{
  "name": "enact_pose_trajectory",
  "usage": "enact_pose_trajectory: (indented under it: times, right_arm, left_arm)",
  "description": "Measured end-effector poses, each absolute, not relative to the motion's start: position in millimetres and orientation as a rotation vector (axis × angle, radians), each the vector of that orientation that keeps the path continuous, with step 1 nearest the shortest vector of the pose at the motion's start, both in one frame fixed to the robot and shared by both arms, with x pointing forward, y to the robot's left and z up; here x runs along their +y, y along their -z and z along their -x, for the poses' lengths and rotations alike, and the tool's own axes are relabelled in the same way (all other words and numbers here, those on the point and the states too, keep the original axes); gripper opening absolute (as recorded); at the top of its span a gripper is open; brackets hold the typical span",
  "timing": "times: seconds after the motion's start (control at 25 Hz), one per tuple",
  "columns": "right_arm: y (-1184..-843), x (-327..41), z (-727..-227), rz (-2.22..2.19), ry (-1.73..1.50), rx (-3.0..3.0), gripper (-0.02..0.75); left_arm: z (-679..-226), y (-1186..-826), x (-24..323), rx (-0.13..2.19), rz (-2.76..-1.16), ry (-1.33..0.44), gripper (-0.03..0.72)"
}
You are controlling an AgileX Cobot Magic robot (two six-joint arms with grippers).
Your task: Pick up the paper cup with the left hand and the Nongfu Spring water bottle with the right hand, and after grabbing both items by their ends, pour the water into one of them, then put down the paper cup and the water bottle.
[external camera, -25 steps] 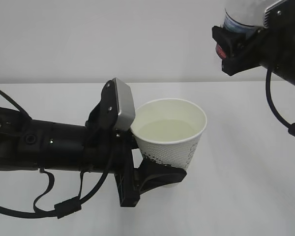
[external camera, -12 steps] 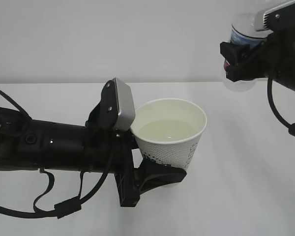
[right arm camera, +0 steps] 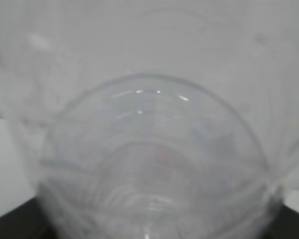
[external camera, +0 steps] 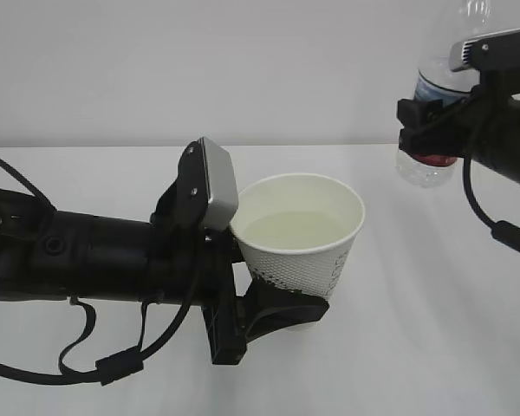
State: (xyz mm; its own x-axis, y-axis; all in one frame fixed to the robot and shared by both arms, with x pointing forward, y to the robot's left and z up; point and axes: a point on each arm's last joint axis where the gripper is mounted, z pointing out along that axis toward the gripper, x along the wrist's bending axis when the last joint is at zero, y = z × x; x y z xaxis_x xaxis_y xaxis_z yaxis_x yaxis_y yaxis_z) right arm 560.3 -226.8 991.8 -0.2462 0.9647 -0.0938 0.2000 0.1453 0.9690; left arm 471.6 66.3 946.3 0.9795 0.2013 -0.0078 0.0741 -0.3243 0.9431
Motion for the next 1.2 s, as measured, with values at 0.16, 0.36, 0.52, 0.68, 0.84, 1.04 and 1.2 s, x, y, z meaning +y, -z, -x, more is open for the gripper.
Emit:
enact_pose_trajectory:
  times: [0.16, 0.36, 0.52, 0.68, 0.84, 1.04, 1.2]
  right_arm:
    - [-976.6, -227.2, -565.0, -1.202, -1.152, 1.617, 0.476]
    - [-967.8, -229.9, -569.7, -1.231, -1.128, 1.582, 0.476]
    - [-957.7, -231.7, -572.9, -1.252, -1.104, 1.576, 0.476]
    - [-949.0, -239.4, -576.4, -1.273, -1.076, 1.568, 0.476]
    - [-940.7, -255.1, -580.4, -1.315, -1.035, 1.544, 0.476]
    - [-939.4, -266.7, -583.1, -1.328, -1.019, 1.507, 0.476]
    - [-930.8, -269.1, -585.6, -1.340, -1.002, 1.516, 0.476]
  left_arm:
    - [-471.6, -946.3, 66.3, 0.199, -1.902, -0.129, 0.504]
    - [-471.6, -946.3, 66.3, 0.199, -1.902, -0.129, 0.504]
    - [-471.6, -946.3, 66.3, 0.199, -1.902, -0.129, 0.504]
    - [-471.6, -946.3, 66.3, 0.199, -1.902, -0.129, 0.504]
    - [-471.6, -946.3, 66.3, 0.199, -1.902, -0.129, 0.504]
    - [-471.6, -946.3, 66.3, 0.199, -1.902, -0.129, 0.504]
    - [-471.6, -946.3, 66.3, 0.199, -1.902, -0.129, 0.504]
